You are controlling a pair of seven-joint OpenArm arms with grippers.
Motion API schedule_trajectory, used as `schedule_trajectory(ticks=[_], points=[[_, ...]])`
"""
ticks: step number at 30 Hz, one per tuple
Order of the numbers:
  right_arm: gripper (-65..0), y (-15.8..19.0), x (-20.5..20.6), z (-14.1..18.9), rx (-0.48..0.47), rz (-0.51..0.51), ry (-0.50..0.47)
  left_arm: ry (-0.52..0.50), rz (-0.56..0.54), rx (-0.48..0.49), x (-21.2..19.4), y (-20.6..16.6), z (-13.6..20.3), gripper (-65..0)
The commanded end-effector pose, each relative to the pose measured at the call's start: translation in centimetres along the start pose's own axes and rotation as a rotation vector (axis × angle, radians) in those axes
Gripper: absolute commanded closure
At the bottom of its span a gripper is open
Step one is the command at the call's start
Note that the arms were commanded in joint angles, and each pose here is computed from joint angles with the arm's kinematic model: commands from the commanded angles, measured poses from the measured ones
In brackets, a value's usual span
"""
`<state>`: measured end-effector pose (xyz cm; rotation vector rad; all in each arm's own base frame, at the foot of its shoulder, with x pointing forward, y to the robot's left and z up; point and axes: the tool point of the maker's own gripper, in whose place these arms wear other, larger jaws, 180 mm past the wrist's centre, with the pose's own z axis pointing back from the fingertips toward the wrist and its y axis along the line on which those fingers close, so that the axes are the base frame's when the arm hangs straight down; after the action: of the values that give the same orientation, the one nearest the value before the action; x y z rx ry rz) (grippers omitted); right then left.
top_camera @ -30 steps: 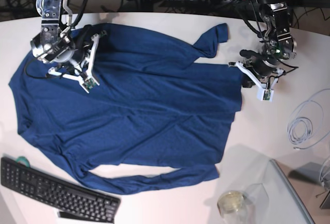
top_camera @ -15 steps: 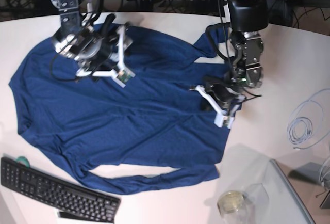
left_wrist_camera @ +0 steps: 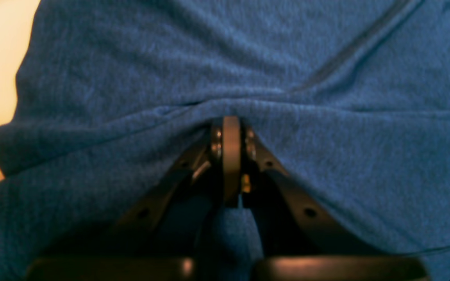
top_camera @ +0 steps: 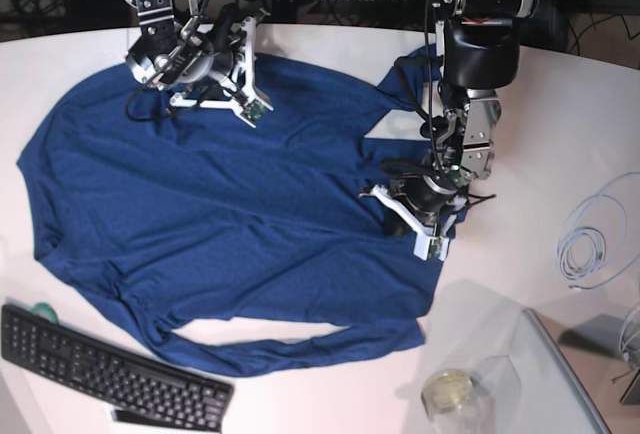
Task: Layout the t-shirt on the table in an organized manner, then fold the t-shirt properly
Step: 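Grasp the shirt body with both grippers near its middle, then drag the shirt with the left gripper toward the cable coil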
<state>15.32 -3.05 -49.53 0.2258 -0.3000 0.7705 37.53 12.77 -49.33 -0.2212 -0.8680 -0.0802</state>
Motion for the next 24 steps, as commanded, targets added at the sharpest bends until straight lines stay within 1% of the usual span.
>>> schedule_trajectory(ticks=[1,7,13,15,17,18,19,22,24], points=[[-5.0,0.7,-0.7,0.0,0.011,-0.001,0.015,0.033,-0.019,0.026,0.1,0.7,-0.2,0.0],[-5.0,2.0,-2.1,0.2,0.030,-0.013,0.036,0.014,-0.019,0.024,1.8,0.7,-0.9,0.0],[-5.0,1.4,-1.9,1.3,-0.003,-0.003,0.036,-0.025,-0.013,0.025,4.1,0.8,-1.2,0.0],[-5.0,0.5,-1.6,2.1,-0.035,0.011,0.030,-0.040,-0.012,0.023,5.1,0.7,-1.4,0.0],[-5.0,-0.6,0.0,3.3,-0.077,0.024,-0.014,-0.066,-0.020,0.024,6.2,0.7,-1.2,0.0],[-5.0,-1.6,1.3,4.2,-0.111,0.035,-0.046,-0.098,-0.021,0.023,7.3,0.6,-0.9,0.0],[-5.3,-2.2,1.9,4.9,-0.138,0.042,-0.055,-0.116,-0.009,0.020,7.9,0.5,-0.6,0.0],[-5.3,-4.8,4.1,7.3,-0.230,0.062,-0.074,-0.137,0.036,0.019,9.9,1.8,1.3,0.0],[-5.3,-5.9,5.1,7.9,-0.259,0.066,-0.092,-0.165,0.062,0.008,11.0,2.3,2.8,0.0]])
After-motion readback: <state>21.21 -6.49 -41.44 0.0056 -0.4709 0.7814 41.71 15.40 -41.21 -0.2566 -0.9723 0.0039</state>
